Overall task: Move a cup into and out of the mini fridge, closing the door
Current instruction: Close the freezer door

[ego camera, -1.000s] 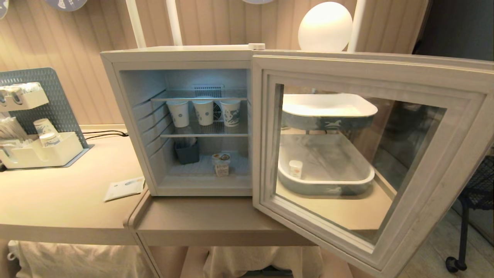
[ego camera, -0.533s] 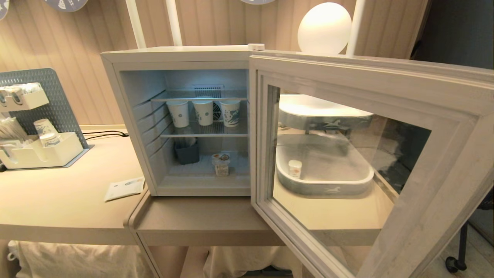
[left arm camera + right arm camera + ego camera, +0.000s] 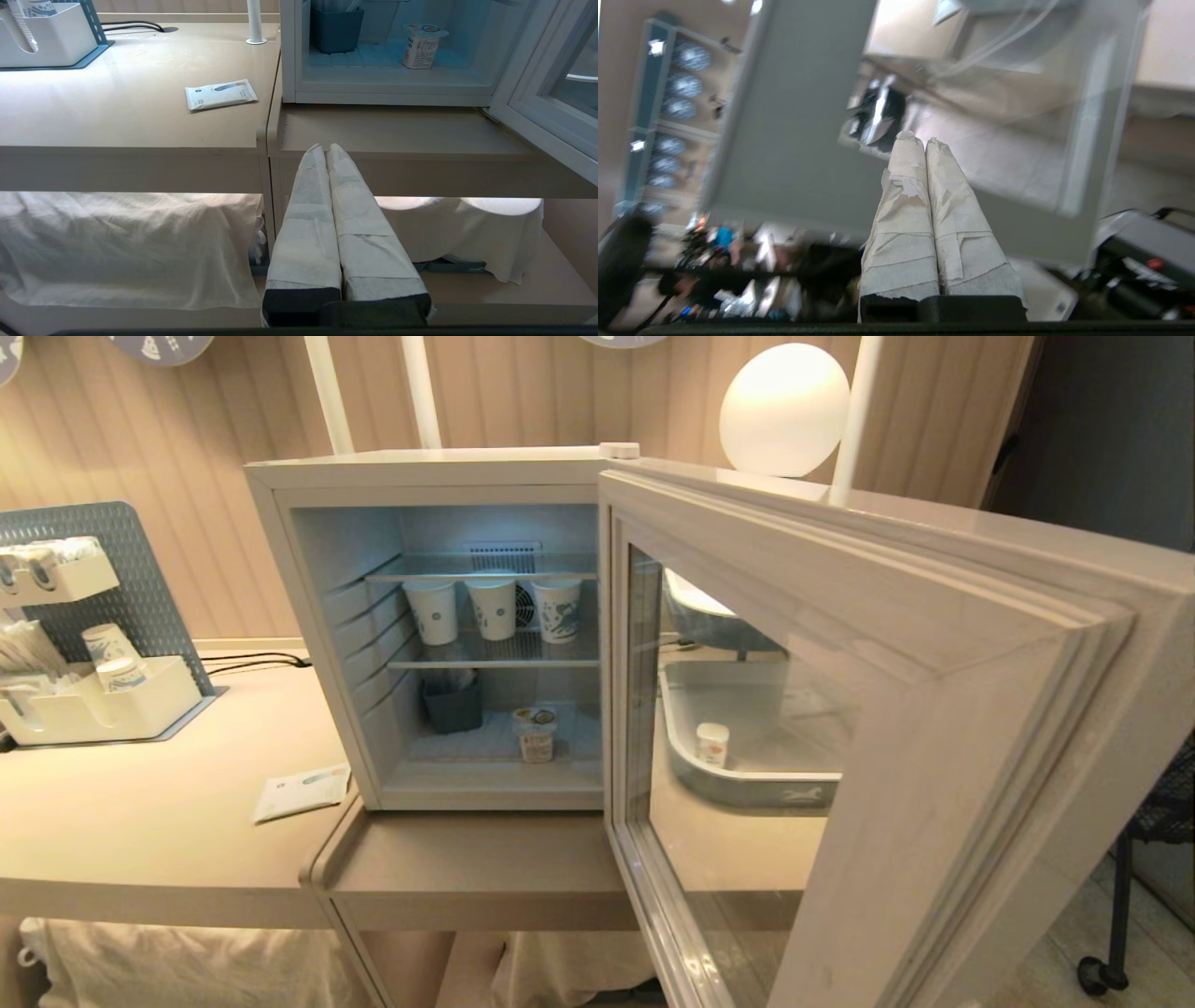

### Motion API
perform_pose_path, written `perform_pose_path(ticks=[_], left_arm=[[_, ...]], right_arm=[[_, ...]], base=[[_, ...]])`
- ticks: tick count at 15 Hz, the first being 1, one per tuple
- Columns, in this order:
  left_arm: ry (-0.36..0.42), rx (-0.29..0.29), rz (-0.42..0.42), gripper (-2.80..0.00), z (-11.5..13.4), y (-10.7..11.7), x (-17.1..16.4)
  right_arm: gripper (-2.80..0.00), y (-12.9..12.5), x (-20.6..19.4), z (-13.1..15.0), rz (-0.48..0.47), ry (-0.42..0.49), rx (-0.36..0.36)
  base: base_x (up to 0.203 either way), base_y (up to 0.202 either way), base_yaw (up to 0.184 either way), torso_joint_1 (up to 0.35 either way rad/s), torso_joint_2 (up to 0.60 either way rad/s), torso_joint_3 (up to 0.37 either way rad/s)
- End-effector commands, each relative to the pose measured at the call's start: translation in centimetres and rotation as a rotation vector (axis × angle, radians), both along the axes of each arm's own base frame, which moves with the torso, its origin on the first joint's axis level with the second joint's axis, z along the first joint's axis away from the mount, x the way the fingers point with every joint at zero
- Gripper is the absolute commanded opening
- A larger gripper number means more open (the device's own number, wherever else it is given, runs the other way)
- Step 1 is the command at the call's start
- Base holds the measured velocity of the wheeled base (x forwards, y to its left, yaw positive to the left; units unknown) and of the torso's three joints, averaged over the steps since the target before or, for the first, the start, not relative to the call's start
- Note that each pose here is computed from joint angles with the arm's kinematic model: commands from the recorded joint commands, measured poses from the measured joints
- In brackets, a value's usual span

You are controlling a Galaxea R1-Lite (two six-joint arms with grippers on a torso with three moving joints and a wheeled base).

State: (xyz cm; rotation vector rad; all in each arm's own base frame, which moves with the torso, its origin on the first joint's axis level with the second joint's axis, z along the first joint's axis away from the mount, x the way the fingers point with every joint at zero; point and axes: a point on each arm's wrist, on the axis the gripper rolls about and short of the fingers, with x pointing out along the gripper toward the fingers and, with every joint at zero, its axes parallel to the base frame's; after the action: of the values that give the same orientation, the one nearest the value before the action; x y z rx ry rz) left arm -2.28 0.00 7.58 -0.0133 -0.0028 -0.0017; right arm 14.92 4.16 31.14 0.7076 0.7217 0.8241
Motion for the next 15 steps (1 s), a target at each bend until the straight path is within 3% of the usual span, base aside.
perform_pose_path(ticks=[1,6,15], left_arm=[[0.001,-0.001,0.0,-2.8,0.0,0.0,0.0],[0.001,-0.001,0.0,-2.8,0.0,0.0,0.0],[0.0,-0.002,0.0,-2.8,0.0,0.0,0.0]], right_arm=[[-2.8,3.9,5.4,-2.4,-0.069,0.029,-0.108],[-2.8,13.4,8.6,-3.4,0.017,-0.058,-0.164],[-2.8,26.9,12.9,-5.5,0.014,-0.121,-0.3]], base=[[0.0,0.0,0.0,0.0,0.0,0.0],[0.0,0.0,0.0,0.0,0.0,0.0],[0.0,0.0,0.0,0.0,0.0,0.0]])
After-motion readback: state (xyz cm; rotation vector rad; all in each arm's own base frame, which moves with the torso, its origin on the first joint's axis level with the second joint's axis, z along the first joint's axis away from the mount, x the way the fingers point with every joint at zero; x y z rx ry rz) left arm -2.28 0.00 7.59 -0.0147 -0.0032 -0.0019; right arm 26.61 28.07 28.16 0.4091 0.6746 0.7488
